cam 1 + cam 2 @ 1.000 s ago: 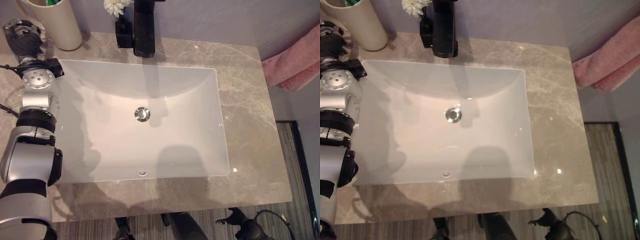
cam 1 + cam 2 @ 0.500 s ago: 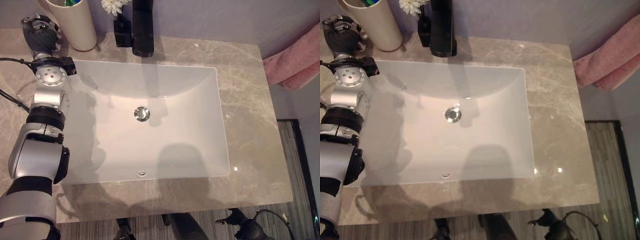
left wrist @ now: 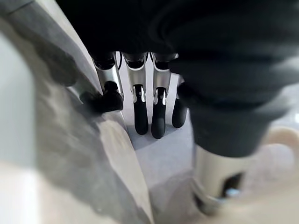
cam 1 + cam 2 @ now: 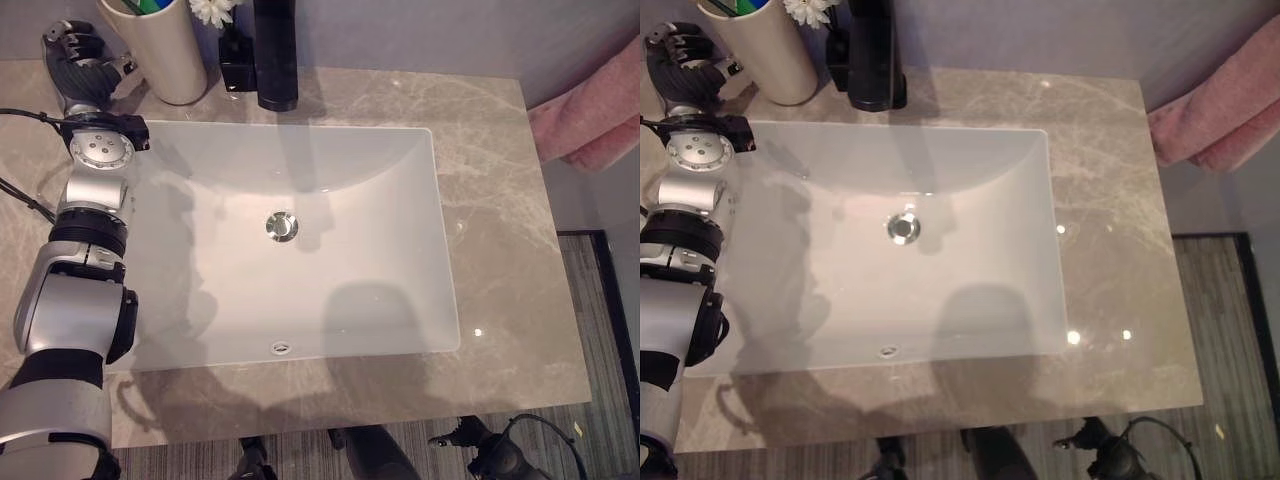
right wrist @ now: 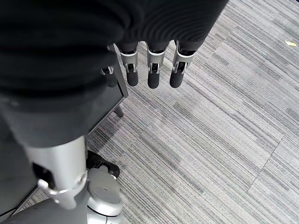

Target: Put brush and paste in cup on sink, flatten towel.

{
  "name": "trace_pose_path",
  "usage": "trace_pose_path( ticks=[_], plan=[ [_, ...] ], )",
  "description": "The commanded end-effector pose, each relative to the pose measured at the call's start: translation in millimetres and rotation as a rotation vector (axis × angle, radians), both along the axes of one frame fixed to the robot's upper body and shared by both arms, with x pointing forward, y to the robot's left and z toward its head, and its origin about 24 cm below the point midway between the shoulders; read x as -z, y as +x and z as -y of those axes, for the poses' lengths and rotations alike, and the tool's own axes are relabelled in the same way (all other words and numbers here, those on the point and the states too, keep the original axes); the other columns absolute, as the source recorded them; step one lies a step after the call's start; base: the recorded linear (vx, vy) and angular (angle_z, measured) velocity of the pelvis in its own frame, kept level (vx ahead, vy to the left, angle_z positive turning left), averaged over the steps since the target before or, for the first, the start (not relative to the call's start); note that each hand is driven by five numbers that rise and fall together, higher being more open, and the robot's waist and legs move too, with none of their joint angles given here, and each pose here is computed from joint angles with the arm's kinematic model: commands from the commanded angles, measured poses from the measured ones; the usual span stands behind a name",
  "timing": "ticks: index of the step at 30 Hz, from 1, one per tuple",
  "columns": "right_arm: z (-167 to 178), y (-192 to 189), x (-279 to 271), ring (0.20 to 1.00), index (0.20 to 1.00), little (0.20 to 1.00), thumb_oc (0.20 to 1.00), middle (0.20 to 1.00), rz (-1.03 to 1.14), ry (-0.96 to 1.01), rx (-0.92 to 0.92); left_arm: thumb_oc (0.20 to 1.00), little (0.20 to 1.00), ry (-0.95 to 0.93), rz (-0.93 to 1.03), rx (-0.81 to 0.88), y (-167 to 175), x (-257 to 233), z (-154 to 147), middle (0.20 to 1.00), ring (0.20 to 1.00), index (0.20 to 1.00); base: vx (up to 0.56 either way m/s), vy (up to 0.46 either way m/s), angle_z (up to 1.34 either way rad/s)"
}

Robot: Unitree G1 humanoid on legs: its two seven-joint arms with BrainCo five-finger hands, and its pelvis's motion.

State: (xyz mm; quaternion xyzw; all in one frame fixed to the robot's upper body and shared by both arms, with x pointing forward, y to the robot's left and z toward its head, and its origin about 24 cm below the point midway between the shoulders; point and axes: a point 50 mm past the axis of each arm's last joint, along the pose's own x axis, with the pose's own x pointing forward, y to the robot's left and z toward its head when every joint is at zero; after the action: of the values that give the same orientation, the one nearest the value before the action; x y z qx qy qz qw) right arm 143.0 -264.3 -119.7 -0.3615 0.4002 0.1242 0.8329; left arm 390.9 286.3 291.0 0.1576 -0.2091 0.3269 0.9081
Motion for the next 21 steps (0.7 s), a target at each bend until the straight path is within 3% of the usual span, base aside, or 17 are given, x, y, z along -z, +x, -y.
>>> trace_pose_path(
  ticks=[1,21],
  plan=[
    [16.4,15.4,-11.9,1.0,1.0,1.0,1.0,1.0,0.037,-0.041,0.009,1.0,1.0,-0.067,-0.247,-0.1,2.8,55.0,-16.5,1.0,1.0,1.0,0.0,0.0,0.0],
    [23.9,1.4,-6.5,1.0,1.0,1.0,1.0,1.0,-0.02,-0.065,0.028,1.0,1.0,-0.071,-0.221,-0.119,0.0,81.0,-3.1,1.0,1.0,1.0,-0.02,-0.015,0.03]
  ],
)
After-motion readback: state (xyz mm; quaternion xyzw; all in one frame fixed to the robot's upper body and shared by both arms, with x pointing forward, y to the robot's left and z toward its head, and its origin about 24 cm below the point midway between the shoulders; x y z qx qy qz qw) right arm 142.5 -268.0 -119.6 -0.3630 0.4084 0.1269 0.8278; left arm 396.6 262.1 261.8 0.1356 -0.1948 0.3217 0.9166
